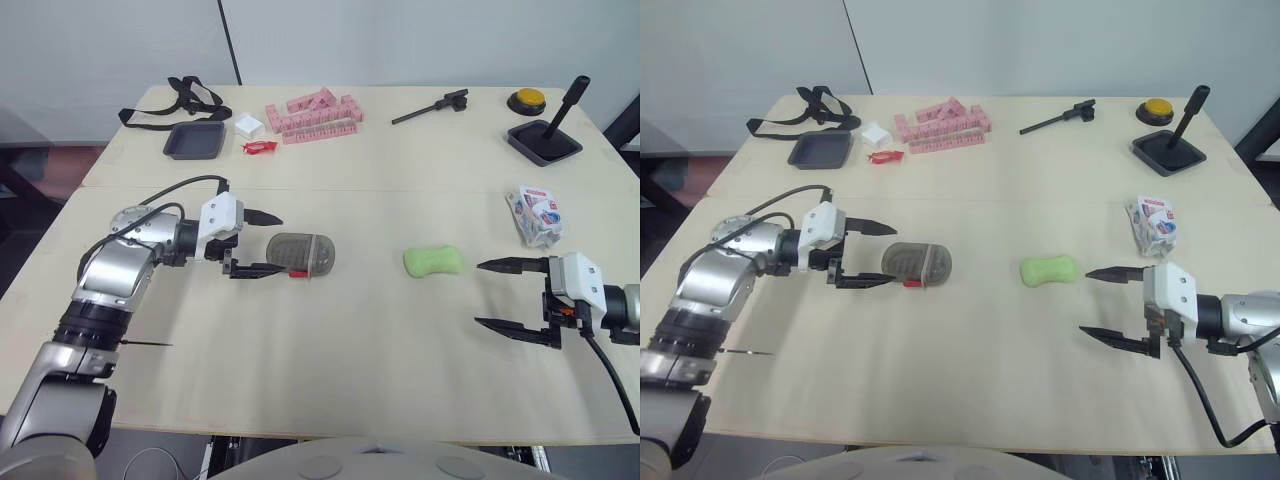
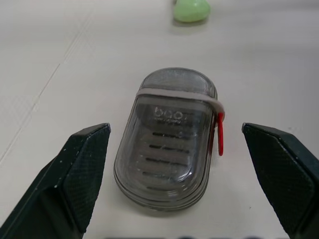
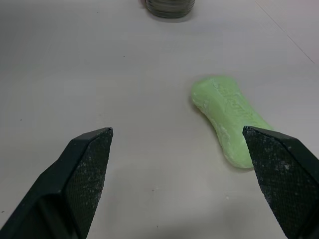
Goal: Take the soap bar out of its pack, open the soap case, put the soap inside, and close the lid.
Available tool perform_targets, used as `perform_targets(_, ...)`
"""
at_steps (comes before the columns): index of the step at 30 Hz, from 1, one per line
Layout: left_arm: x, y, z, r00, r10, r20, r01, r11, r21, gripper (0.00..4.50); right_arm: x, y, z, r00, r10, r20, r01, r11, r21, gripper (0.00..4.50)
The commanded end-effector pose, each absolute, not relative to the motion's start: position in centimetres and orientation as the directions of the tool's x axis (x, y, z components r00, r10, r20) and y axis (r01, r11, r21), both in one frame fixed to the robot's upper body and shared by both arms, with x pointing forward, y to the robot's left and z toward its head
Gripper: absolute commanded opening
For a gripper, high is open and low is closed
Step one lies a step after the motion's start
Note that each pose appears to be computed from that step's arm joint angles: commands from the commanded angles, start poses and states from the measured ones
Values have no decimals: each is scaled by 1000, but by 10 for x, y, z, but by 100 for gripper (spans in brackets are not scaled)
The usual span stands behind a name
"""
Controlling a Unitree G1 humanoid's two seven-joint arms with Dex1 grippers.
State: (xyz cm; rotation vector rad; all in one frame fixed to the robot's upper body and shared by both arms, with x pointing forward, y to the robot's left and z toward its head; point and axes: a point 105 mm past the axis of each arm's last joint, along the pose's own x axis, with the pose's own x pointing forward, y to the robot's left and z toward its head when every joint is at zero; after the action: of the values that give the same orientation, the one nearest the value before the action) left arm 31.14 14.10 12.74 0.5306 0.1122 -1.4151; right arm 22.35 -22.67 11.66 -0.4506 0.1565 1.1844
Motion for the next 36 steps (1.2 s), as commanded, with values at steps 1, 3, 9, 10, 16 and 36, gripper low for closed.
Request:
perform_targets(1,316,144,129,144,-898,-416,955,16,298,450,223,-225,120,364,868,-338,-921,280,-272,446)
perform_targets(3,317,142,127,115,-894,-433,961,-10,277,450,223,-225,119,365,869,-333,-920,282,-273,446)
perform_targets(9,320,137,117,70,-876,-478,955,-80,285,450,223,-226,116,373,867,-331,-917,290,-274,446)
perform_targets(10,321,134,115,64,-879,-473,958,-80,276,450,223,-226,115,374,867,-330,-916,291,-275,446)
perform_targets(16,327,125,104,62,-873,-484,952,-95,292,450,223,-226,112,389,862,-325,-910,306,-280,446)
perform_targets(36,335,119,101,104,-898,-427,962,-18,273,450,223,-224,108,398,858,-326,-907,314,-281,446)
